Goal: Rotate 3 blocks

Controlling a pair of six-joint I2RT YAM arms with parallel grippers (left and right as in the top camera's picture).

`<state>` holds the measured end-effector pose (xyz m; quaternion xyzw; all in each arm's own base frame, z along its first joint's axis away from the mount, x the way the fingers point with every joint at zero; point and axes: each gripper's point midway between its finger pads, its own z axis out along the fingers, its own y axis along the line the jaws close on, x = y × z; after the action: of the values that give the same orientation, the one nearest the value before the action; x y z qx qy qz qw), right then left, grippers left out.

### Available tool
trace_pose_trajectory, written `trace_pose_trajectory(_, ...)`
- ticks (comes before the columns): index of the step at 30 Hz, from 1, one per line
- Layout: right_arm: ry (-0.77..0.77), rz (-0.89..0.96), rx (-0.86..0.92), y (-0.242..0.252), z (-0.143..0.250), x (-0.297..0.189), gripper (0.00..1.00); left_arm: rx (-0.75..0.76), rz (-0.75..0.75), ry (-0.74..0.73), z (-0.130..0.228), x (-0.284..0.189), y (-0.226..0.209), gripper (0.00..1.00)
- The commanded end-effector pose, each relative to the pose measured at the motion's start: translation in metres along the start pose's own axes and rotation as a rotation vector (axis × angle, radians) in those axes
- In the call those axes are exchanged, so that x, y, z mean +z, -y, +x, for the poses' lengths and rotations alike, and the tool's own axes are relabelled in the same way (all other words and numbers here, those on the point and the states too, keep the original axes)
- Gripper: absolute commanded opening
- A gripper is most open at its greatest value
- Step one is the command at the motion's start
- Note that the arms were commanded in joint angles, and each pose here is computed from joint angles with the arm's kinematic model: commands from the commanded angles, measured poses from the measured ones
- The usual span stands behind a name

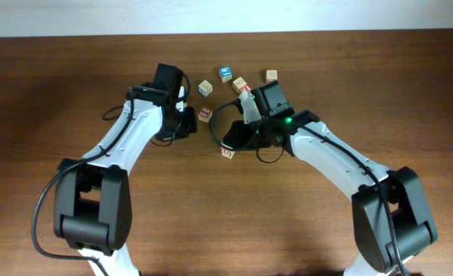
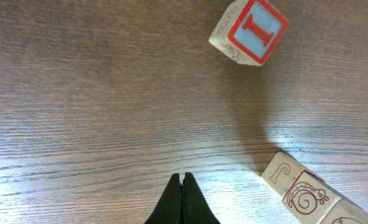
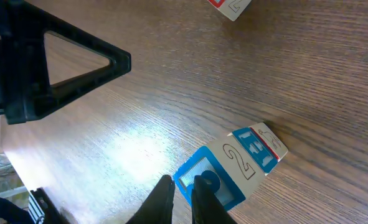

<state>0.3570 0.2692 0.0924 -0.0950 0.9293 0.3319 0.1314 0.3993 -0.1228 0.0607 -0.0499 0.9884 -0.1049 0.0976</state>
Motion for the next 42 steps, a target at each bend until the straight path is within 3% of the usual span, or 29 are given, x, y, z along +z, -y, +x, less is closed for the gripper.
trace_pose_trajectory(1, -0.014, 0.061, 0.016, 0.012, 0.005, 0.005, 0.18, 0.019, -0.01, 0.027, -0.005, -0.008, 0.0, 0.0)
trace_pose_trajectory(8, -0.027, -0.015, -0.016, -0.012, -0.004, -0.004, 0.28, 0.019, -0.01, 0.027, -0.005, -0.008, 0.0, 0.0)
trace_pose_trajectory(16, 0.007, -0.07, -0.064, -0.04, -0.023, -0.026, 0.31, 0.02, -0.008, 0.034, -0.007, -0.012, 0.001, 0.0)
trace_pose_trajectory(18, 0.05, -0.06, -0.131, -0.058, -0.031, -0.058, 0.45, 0.052, -0.009, 0.097, -0.016, -0.048, 0.006, 0.0)
trace_pose_trajectory(22, 0.207, 0.106, -0.237, -0.082, -0.03, -0.161, 0.5, 0.192, 0.04, 0.287, -0.009, -0.156, 0.02, 0.0)
trace_pose_trajectory(24, 0.29, 0.229, -0.236, -0.078, -0.009, -0.216, 0.52, 0.288, 0.038, 0.336, 0.01, -0.193, 0.019, 0.11)
trace_pose_trajectory(25, 0.329, 0.309, -0.228, -0.071, 0.008, -0.247, 0.67, 0.303, 0.036, 0.339, 0.026, -0.21, 0.015, 0.3)
trace_pose_trajectory(26, 0.358, 0.386, -0.215, -0.062, 0.027, -0.274, 0.88, 0.302, 0.035, 0.331, 0.036, -0.217, 0.013, 0.99)
trace_pose_trajectory(27, 0.386, 0.436, -0.181, -0.055, 0.044, -0.295, 0.98, 0.302, 0.036, 0.333, 0.041, -0.222, 0.012, 0.99)
trace_pose_trajectory(29, 0.447, 0.507, -0.109, -0.042, 0.084, -0.335, 0.98, 0.303, 0.039, 0.335, 0.043, -0.223, 0.012, 0.99)
trace_pose_trajectory(33, 0.481, 0.488, -0.088, -0.041, 0.123, -0.36, 0.98, 0.303, 0.04, 0.335, 0.043, -0.223, 0.012, 0.99)
trace_pose_trajectory(39, 0.461, 0.533, -0.144, -0.036, 0.126, -0.361, 0.98, 0.303, 0.039, 0.335, 0.043, -0.223, 0.012, 0.99)
trace_pose_trajectory(42, 0.744, 0.578, -0.133, -0.033, 0.078, -0.387, 0.98, 0.303, 0.04, 0.335, 0.043, -0.223, 0.012, 0.99)
